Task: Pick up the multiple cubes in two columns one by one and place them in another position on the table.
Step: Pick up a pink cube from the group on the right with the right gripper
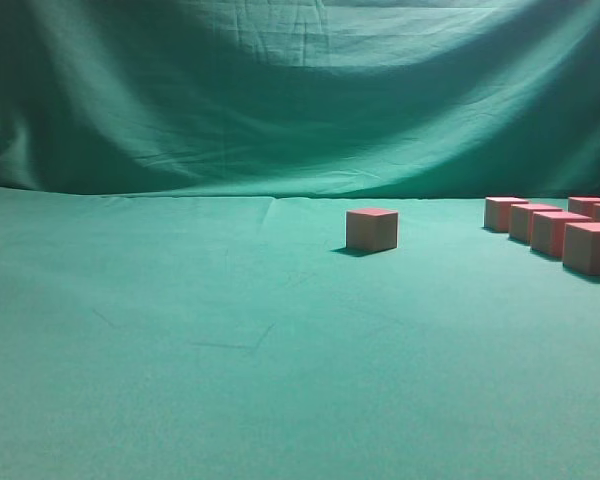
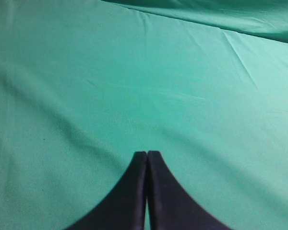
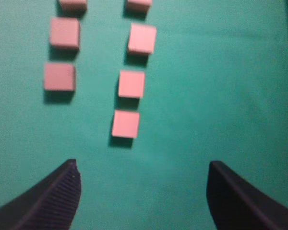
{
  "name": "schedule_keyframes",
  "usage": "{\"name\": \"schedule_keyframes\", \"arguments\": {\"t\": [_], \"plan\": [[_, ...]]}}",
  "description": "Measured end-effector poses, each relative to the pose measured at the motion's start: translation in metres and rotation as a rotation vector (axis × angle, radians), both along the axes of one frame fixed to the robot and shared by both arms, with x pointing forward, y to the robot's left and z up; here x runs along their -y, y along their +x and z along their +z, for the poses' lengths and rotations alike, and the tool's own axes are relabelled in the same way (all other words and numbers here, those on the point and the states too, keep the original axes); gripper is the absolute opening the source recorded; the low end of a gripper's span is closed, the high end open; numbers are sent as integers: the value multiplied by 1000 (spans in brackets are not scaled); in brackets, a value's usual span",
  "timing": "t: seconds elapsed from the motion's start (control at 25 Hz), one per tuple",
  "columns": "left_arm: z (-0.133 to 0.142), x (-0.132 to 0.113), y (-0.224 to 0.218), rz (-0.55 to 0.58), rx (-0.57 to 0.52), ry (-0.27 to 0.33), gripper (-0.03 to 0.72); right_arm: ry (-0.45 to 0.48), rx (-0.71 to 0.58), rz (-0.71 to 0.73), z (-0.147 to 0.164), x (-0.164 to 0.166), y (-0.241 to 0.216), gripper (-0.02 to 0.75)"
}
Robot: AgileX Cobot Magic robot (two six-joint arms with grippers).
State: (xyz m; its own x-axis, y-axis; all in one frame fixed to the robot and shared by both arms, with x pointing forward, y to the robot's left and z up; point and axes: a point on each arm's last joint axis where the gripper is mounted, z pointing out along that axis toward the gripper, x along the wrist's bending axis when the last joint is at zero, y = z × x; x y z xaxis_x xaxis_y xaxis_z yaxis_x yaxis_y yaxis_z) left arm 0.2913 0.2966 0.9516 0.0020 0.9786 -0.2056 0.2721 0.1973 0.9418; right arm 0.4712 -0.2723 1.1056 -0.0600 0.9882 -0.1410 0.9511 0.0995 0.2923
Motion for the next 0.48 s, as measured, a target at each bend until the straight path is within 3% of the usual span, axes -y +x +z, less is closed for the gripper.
{"name": "schedule_keyframes", "arguments": {"t": [0.16, 0.48], "plan": [[0, 0, 0, 0, 0, 0, 0, 15, -80, -97, -50, 11, -10, 539], [0, 0, 0, 0, 0, 0, 0, 89, -133, -128, -116, 8, 3, 539]]}}
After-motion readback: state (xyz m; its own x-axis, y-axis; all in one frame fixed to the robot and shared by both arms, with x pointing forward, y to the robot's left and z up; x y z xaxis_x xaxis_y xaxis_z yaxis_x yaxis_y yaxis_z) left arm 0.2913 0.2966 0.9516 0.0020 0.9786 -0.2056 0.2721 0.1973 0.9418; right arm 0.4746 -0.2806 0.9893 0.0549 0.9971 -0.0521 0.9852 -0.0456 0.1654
